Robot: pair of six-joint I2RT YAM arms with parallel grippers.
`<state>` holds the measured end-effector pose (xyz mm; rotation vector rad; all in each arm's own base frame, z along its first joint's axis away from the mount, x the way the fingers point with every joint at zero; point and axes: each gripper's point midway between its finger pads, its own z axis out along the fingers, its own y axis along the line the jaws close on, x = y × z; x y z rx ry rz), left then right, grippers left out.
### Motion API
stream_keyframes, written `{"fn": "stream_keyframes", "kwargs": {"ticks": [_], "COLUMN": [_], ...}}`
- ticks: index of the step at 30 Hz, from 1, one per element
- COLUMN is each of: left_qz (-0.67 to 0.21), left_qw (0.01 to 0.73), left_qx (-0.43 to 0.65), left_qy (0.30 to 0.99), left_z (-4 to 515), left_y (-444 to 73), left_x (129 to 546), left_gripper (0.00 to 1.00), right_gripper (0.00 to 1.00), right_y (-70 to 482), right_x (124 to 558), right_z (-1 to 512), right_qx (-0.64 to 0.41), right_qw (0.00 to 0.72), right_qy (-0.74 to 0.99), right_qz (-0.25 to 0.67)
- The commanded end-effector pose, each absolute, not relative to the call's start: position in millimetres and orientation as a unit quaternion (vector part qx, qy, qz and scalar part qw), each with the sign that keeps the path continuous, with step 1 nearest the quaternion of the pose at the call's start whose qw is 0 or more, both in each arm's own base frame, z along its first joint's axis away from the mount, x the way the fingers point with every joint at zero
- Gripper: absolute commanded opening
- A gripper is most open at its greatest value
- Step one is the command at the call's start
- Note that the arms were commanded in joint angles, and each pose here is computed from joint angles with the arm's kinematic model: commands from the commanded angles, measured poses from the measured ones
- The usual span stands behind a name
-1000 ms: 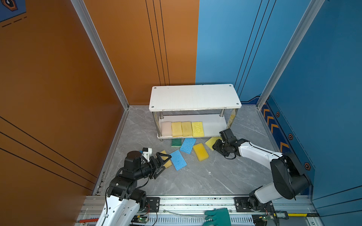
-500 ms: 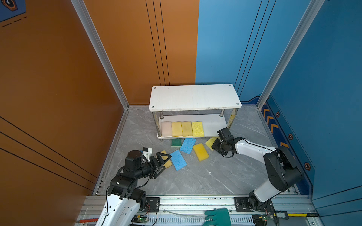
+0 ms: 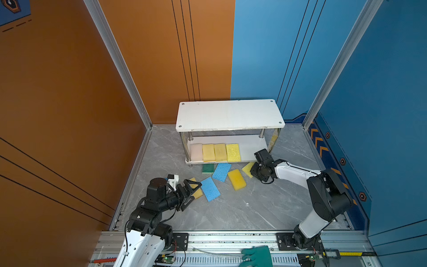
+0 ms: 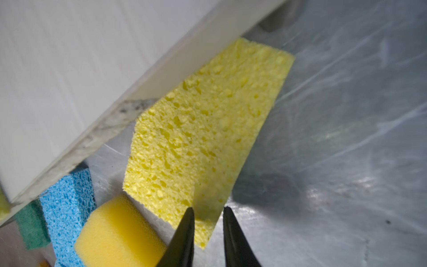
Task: Place and organize the cleaning sponges onto the shelf
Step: 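Close the right gripper on the edge of the yellow cellulose sponge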
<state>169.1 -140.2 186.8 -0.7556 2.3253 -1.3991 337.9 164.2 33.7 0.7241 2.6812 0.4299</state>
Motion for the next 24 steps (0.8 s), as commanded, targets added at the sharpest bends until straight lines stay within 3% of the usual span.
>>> {"fn": "stream_keyframes", "kwargs": {"ticks": [1, 16, 24], "left_qz": [-0.487, -0.496, -0.497], "left_qw": [0.167, 0.167, 0.165], "left_qx": [-0.275, -0.28, -0.282], "left_qy": [0.812, 0.804, 0.804], "left_z": [181.1, 182.6, 181.7], "left_y": [-136.5, -136.1, -136.1], "left_x": [170.5, 167.0, 166.3], "left_gripper": [0.98, 0.98, 0.98], "right_gripper": [0.21, 0.25, 0.05], "right_y": [155.7, 161.6, 158.2], "right_x": [332.5, 335.8, 332.1], "right_z": [28.5, 22.2, 22.9], "right_qx": [0.256, 0.249, 0.247], "right_qw": [0.158, 0.145, 0.151], "right_qy": [0.946, 0.949, 0.949], "right_qz": [0.118, 0.124, 0.123]}}
